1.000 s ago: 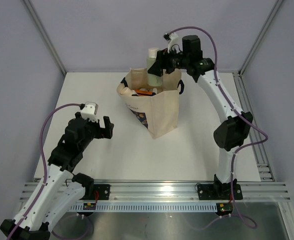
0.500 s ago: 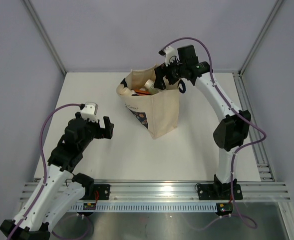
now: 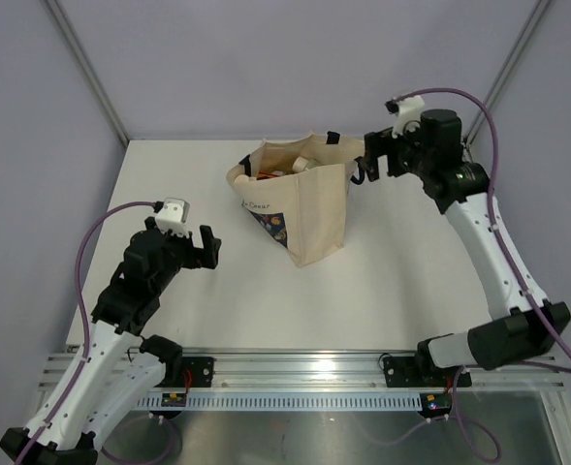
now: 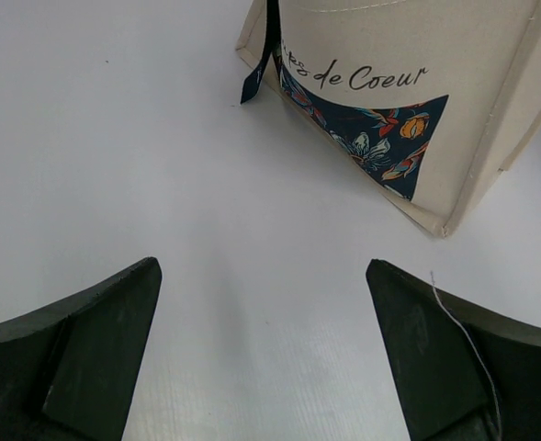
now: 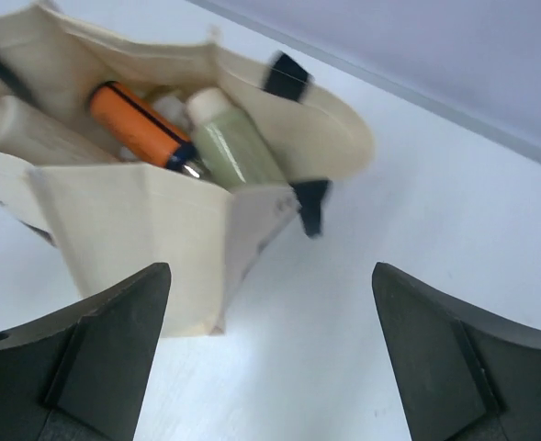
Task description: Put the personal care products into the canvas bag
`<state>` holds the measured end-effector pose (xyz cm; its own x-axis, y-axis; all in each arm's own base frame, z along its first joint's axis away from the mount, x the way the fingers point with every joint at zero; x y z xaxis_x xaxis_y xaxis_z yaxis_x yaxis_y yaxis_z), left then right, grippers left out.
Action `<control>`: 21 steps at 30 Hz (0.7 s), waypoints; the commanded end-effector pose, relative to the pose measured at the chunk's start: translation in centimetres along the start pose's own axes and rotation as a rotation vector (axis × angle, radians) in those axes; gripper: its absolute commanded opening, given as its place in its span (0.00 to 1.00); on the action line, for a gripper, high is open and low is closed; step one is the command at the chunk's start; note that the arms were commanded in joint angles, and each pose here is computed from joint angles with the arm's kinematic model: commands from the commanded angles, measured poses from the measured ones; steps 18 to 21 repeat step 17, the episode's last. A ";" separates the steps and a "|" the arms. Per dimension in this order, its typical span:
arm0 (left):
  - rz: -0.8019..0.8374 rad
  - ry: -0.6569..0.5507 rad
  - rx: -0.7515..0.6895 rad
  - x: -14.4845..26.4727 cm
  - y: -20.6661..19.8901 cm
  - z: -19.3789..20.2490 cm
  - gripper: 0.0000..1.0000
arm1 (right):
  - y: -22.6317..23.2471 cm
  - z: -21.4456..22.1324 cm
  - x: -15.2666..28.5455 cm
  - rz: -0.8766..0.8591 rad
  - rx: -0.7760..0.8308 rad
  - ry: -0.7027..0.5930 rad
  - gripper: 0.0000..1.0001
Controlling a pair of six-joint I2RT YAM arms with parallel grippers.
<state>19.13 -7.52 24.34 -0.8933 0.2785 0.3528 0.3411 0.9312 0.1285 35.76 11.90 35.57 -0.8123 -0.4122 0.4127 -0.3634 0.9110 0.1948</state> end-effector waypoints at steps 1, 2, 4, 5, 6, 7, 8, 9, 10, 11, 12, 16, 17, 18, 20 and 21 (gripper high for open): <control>0.011 -0.061 -0.010 -0.1 0.0 -0.9 0.99 | -3.3 0.1 4.6 0.196 -0.102 -0.140 0.99; 0.014 -0.061 -0.009 0.0 -0.1 -0.9 0.99 | -4.0 1.6 6.0 0.234 -0.134 -0.148 0.99; 0.017 -0.060 -0.010 -0.1 -0.1 -0.9 0.99 | -4.9 3.5 7.2 0.302 -0.149 -0.146 0.99; 0.020 -0.058 -0.009 -0.2 -0.2 -0.9 0.99 | -5.1 5.3 8.2 0.319 -0.158 -0.144 0.99; 0.022 -0.058 -0.009 -0.2 -0.2 -0.9 0.99 | -5.6 6.1 8.8 0.345 -0.180 -0.149 0.99; 0.024 -0.055 -0.009 -0.2 -0.2 -0.8 0.99 | -6.0 6.7 9.5 0.375 -0.195 -0.166 0.99; 0.029 -0.057 -0.010 -0.2 -0.3 -0.9 0.99 | -6.2 7.8 10.6 0.392 -0.204 -0.195 0.99; 0.030 -0.051 -0.010 -0.3 -0.3 -0.8 0.99 | -6.7 8.2 11.3 0.432 -0.217 -0.215 1.00; 0.032 -0.051 -0.010 -0.3 -0.3 -0.8 0.99 | -6.9 8.5 11.9 0.453 -0.229 -0.236 0.99; 0.033 -0.050 -0.010 -0.3 -0.3 -0.8 0.99 | -7.0 9.0 12.8 0.473 -0.244 -0.256 1.00; 0.035 -0.050 -0.011 -0.4 -0.4 -0.8 0.99 | -7.1 9.1 13.0 0.485 -0.277 -0.264 0.99; 0.037 -0.046 -0.009 -0.4 -0.4 -0.6 0.99 | -7.3 9.7 14.1 0.512 -0.295 -0.280 0.99; 0.037 -0.044 -0.009 -0.5 -0.4 -0.6 0.99 | -7.4 9.5 14.4 0.516 -0.295 -0.290 1.00; 0.037 -0.044 -0.009 -0.5 -0.4 -0.6 0.99 | -7.4 9.5 14.4 0.516 -0.295 -0.290 1.00; 0.037 -0.044 -0.009 -0.5 -0.4 -0.6 0.99 | -7.4 9.5 14.4 0.516 -0.295 -0.290 1.00; 0.037 -0.044 -0.009 -0.5 -0.4 -0.6 0.99 | -7.4 9.5 14.4 0.516 -0.295 -0.290 1.00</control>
Point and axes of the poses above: each gripper's point midway between its finger pads, its own x axis back along the fingers, its own y axis along the line the jaws close on, z = x × y, the point moved 6 cm from there along x, back along the fingers, and after that the axes turned 15 degrees about -x, right-handed, at the moved point
